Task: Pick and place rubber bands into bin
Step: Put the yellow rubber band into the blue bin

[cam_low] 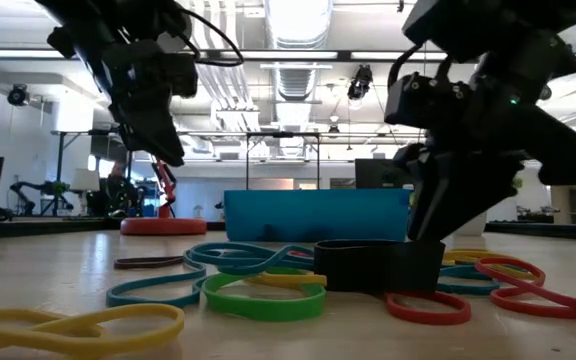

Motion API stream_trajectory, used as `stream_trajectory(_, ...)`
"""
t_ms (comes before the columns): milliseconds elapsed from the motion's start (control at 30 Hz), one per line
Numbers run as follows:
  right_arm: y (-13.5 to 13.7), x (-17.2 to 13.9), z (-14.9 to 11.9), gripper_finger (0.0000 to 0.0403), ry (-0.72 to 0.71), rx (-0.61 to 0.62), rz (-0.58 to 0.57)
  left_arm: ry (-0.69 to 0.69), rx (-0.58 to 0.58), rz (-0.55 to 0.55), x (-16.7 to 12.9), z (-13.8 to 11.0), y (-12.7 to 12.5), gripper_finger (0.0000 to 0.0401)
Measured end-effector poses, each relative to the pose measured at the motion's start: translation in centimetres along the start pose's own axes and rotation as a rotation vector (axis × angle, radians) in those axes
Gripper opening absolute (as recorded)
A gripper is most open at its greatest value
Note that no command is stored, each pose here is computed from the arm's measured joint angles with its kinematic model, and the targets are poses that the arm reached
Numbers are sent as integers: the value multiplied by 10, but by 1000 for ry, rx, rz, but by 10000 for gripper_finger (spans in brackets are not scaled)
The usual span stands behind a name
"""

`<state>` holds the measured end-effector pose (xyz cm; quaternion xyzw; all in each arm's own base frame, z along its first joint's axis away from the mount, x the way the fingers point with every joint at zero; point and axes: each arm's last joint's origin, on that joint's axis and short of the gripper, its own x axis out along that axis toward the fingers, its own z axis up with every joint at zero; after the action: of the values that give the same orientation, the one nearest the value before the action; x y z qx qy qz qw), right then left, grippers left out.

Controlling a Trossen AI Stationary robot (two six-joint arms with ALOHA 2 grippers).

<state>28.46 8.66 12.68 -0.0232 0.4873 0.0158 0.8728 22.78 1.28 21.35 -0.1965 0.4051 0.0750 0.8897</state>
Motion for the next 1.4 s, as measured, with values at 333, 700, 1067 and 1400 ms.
stream_trajectory(333, -5, -5, 13, 122, -10, 1, 99, -14, -49, -19, -1, 0, -4, 125)
stream_trajectory(700, 31, -16, 14, 130, 6, -34, 313, 3, -11, -57, -1, -5, -17, 125)
stream_trajectory(1067, 37, -17, 17, 103, -43, 70, 256, 1, -8, -51, -1, -5, -16, 125)
stream_trajectory(1400, 47, -5, 10, 99, -8, 75, 260, 13, -21, -49, 1, -10, -16, 125)
